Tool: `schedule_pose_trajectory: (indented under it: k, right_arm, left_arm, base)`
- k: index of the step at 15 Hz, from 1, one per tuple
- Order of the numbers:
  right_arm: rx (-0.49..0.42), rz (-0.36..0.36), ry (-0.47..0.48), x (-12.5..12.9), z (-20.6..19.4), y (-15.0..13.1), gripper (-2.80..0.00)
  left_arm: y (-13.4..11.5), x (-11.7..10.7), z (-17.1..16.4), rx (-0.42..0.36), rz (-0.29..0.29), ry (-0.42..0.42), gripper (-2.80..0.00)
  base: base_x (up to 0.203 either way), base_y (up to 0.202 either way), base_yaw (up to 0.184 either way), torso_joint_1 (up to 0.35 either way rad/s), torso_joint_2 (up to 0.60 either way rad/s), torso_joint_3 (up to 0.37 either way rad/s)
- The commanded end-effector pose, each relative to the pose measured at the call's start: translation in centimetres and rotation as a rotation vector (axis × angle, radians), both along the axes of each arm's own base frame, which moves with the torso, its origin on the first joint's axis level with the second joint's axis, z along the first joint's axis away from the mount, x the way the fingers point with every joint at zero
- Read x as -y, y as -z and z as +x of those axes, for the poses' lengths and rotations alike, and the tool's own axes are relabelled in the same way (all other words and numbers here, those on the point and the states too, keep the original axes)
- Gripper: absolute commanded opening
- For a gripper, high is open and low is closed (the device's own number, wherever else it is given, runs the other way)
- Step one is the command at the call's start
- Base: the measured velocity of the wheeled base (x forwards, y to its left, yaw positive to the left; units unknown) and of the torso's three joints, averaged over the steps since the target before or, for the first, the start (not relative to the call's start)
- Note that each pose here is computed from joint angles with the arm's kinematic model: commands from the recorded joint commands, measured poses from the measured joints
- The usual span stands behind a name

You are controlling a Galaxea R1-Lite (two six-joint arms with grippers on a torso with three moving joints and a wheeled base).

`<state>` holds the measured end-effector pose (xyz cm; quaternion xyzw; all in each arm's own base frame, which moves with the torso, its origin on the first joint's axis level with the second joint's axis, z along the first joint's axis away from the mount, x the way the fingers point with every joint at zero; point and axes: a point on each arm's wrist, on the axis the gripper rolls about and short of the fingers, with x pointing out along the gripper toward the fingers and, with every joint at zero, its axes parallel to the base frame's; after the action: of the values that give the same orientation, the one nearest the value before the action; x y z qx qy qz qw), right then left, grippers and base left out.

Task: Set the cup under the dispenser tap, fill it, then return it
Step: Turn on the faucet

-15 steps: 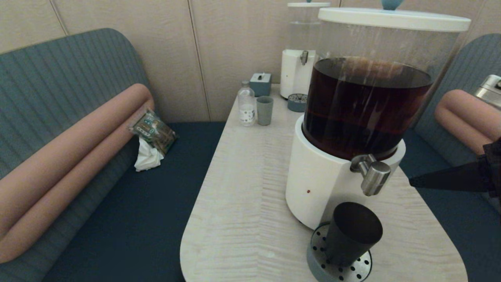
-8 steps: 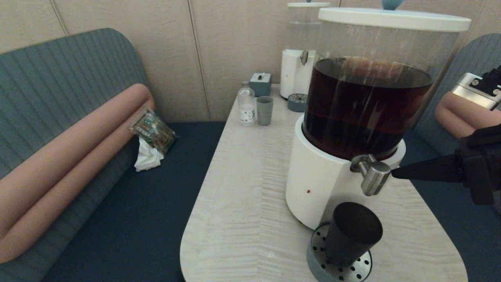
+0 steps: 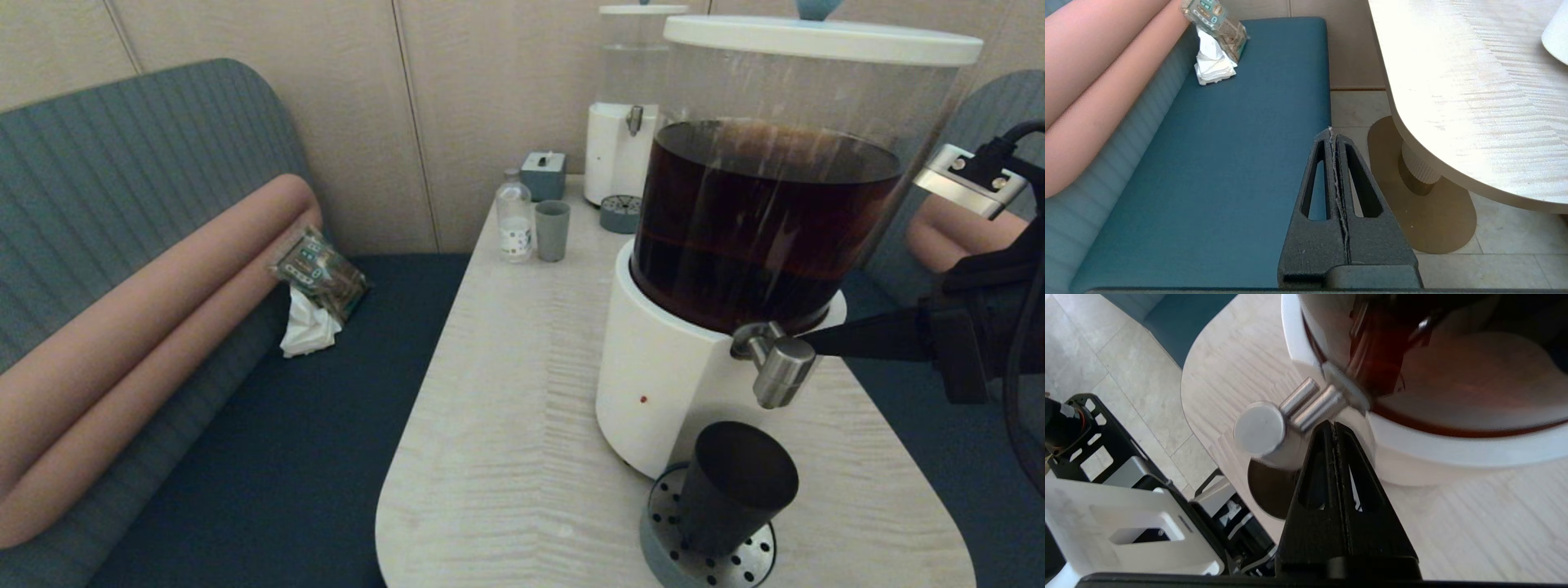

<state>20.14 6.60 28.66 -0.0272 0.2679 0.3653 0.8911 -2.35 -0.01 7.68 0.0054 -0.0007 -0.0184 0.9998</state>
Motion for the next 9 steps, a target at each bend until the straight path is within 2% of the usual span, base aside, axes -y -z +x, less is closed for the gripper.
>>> schedule_pose_trajectory:
  k: [1, 9]
  right_arm:
    - [-0.005, 0.002, -0.006, -0.11, 0.17, 0.12, -2.8]
    - [0.009, 0.011, -0.02, -0.56, 0.86, 0.25, -2.8]
  left_arm:
    - [0.0, 0.0, 0.0, 0.0, 0.0, 0.0, -2.8]
    - [0.0, 0.0, 0.0, 0.0, 0.0, 0.0, -2.8]
  base:
    - [0.0, 0.0, 0.0, 0.0, 0.0, 0.0]
    - [0.0, 0.0, 0.0, 0.0, 0.0, 0.0]
